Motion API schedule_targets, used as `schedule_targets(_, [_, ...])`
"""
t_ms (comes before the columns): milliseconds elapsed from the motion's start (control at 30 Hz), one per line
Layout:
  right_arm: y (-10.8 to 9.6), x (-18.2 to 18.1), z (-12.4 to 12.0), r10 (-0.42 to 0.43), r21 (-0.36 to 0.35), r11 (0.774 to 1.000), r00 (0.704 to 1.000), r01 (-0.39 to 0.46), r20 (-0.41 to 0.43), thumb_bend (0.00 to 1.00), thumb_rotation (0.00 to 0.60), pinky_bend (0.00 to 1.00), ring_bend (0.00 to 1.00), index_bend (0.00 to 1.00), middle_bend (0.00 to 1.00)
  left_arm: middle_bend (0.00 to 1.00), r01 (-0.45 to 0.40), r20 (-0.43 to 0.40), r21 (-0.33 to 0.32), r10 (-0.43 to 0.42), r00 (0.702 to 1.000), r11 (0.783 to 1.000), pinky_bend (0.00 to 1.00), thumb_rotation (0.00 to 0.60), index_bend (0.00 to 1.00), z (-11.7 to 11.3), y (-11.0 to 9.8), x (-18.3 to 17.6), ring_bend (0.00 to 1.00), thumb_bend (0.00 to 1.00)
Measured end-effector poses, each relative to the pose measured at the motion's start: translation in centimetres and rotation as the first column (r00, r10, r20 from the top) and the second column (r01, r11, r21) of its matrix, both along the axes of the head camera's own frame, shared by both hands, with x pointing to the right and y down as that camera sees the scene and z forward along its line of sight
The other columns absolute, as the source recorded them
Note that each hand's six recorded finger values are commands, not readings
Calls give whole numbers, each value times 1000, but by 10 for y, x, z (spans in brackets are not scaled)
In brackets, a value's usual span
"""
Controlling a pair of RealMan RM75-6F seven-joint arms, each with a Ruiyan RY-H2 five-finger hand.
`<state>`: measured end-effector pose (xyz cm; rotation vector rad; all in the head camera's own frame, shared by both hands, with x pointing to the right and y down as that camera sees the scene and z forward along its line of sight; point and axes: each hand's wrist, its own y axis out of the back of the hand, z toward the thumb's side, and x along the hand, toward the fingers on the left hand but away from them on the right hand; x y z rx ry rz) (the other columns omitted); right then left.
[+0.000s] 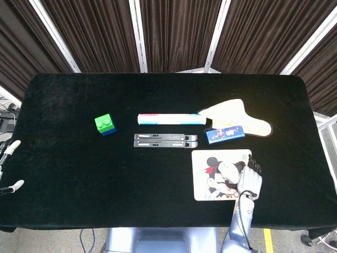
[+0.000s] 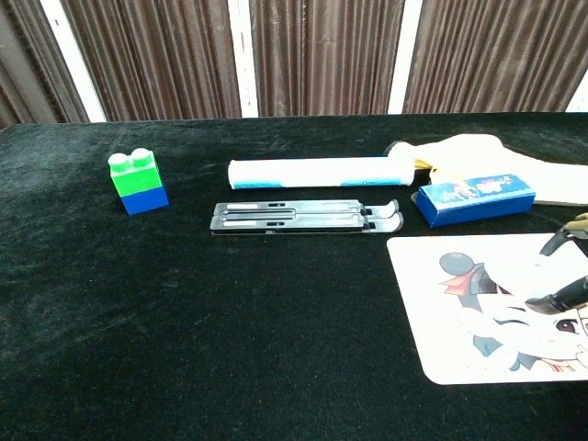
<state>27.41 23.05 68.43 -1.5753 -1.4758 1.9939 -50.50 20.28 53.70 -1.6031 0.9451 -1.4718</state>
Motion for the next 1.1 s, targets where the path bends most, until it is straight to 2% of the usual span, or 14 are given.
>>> schedule_targets(67, [0,-3,-2,-8,2,1000,1000,8,11,155,600,0,0,315,0,0,-1,0,0,1,1000,1000,0,600,0,0,0,0,0,176])
schedule_targets(200, [1,-8,-4,-24,0,1000,999,24,25,130,600,0,0,173,0,0,-1,1,1,1,1000,1000,0,600,0,0,0,0,0,175])
schedule_targets(300, [1,-10,-6,-41,-6,999,999,41,31,109,600,0,0,108,0,0,-2,1,1,2,1000,1000,0,600,0,0,0,1,0,176])
schedule_targets(567, [-2,-8,-8,-50,-5,999,998,50,33,107,600,0,0,97,0,0,0,-2,0,0,1000,1000,0,600,0,-1,0,1,0,175])
schedule_targets(833, [-18,-12,-22,-107,89,991,993,102,51,110,600,0,0,98,0,0,-2,-2,-4,2,1000,1000,0,600,0,1,0,2,0,175])
schedule_targets(1100, [-27,-23,-18,-164,58,985,984,161,65,110,600,0,0,97,0,0,0,0,1,0,1000,1000,0,600,0,1,0,3,0,175])
